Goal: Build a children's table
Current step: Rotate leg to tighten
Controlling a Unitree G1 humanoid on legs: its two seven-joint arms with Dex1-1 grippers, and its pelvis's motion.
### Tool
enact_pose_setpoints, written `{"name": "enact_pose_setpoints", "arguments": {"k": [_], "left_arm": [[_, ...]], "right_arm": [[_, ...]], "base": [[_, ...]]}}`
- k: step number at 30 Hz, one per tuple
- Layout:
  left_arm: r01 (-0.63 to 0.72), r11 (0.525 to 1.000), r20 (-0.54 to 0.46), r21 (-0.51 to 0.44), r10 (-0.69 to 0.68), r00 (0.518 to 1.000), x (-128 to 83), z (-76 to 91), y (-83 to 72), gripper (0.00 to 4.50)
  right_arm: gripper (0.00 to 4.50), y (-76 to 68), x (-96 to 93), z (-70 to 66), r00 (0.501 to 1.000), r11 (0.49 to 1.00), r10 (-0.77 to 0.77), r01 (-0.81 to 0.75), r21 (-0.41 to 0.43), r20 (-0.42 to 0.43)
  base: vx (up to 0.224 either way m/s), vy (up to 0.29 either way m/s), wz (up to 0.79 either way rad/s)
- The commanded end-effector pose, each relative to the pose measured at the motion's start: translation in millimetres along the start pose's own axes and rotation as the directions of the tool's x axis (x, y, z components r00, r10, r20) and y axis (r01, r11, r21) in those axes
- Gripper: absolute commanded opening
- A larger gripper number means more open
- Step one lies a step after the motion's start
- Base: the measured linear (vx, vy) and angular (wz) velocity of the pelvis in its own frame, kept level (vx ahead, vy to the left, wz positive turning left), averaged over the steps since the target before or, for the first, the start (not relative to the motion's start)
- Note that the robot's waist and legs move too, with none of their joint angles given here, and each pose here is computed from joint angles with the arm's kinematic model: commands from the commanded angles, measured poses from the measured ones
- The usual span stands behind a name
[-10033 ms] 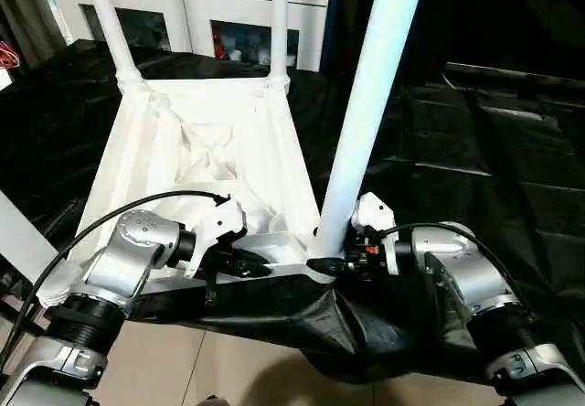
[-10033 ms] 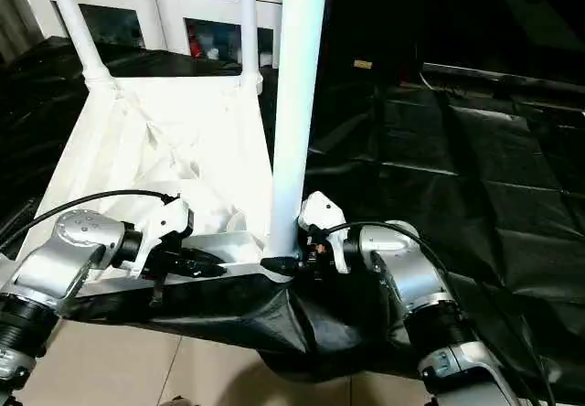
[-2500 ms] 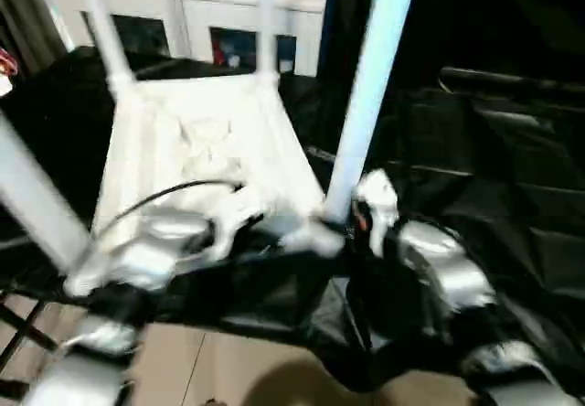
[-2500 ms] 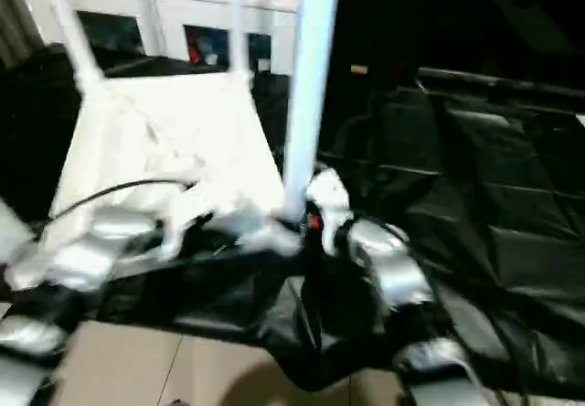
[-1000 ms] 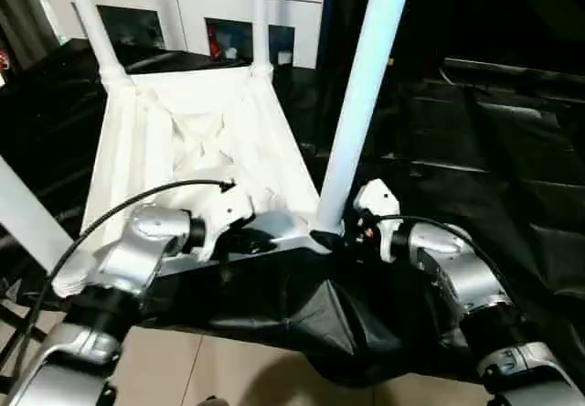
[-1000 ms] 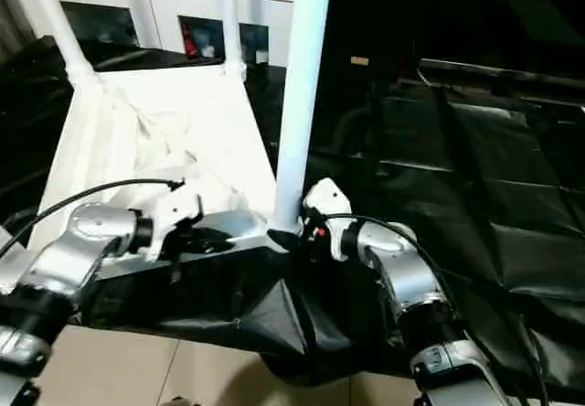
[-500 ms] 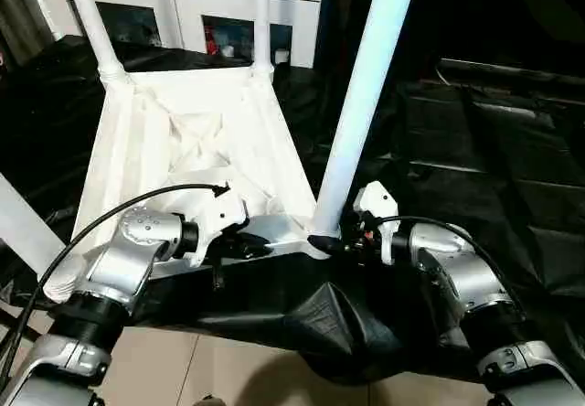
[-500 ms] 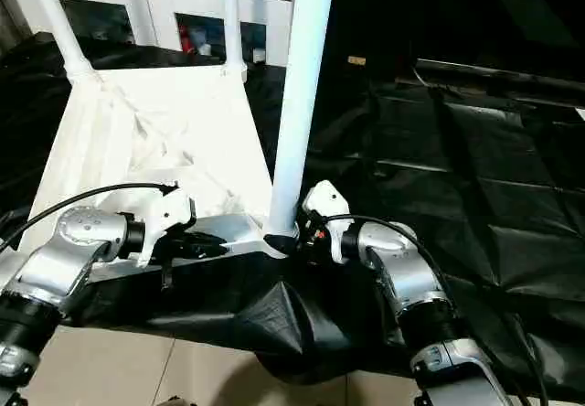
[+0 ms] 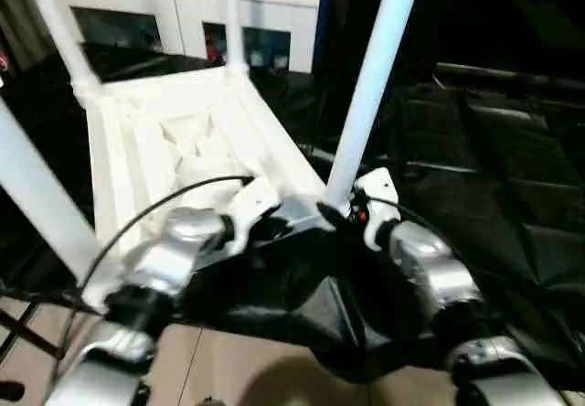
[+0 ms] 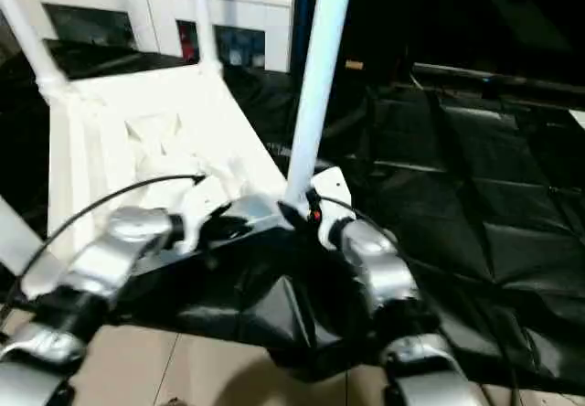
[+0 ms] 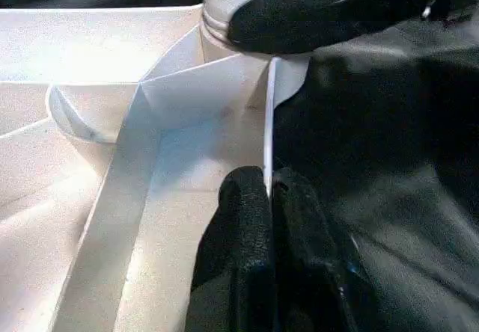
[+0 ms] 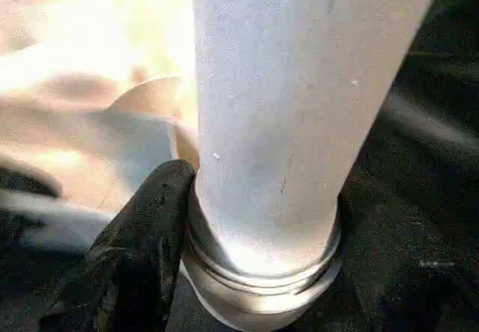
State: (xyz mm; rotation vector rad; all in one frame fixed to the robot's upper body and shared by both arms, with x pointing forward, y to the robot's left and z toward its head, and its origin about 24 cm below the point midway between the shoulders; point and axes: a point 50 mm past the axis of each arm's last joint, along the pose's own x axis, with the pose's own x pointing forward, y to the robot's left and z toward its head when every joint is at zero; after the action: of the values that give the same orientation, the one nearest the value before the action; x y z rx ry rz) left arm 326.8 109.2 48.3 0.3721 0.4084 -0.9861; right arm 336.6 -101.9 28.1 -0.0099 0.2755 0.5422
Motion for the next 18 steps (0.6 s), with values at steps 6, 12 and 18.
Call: {"name": "enact_pose_setpoints", "arguments": {"k": [6,12,18], "left_arm": [[0.059,0.998,0.073,0.001,-0.059,0.996,26.6,19.5,-23.2,0.0],[0.082,0.996,0.077,0.02,-0.084,0.993,15.1,13.9,-18.2,0.0],[0.23,0.971,0.11,0.07,-0.237,0.965,-6.9,9.7,-20.9,0.0]], "right_arm": [[2.64,50.7,23.7,7.2,0.995,0.994,0.097,-0.098,0.037,0.025],[3.6,41.1,20.0,10.6,0.994,0.994,0.104,-0.105,0.023,0.037],[3.7,13.8,6.4,16.3,0.988,0.985,0.155,-0.153,-0.085,0.024]], "base": [[0.0,0.0,0.0],[0.0,0.0,0.0],[0.0,0.0,0.0]]}}
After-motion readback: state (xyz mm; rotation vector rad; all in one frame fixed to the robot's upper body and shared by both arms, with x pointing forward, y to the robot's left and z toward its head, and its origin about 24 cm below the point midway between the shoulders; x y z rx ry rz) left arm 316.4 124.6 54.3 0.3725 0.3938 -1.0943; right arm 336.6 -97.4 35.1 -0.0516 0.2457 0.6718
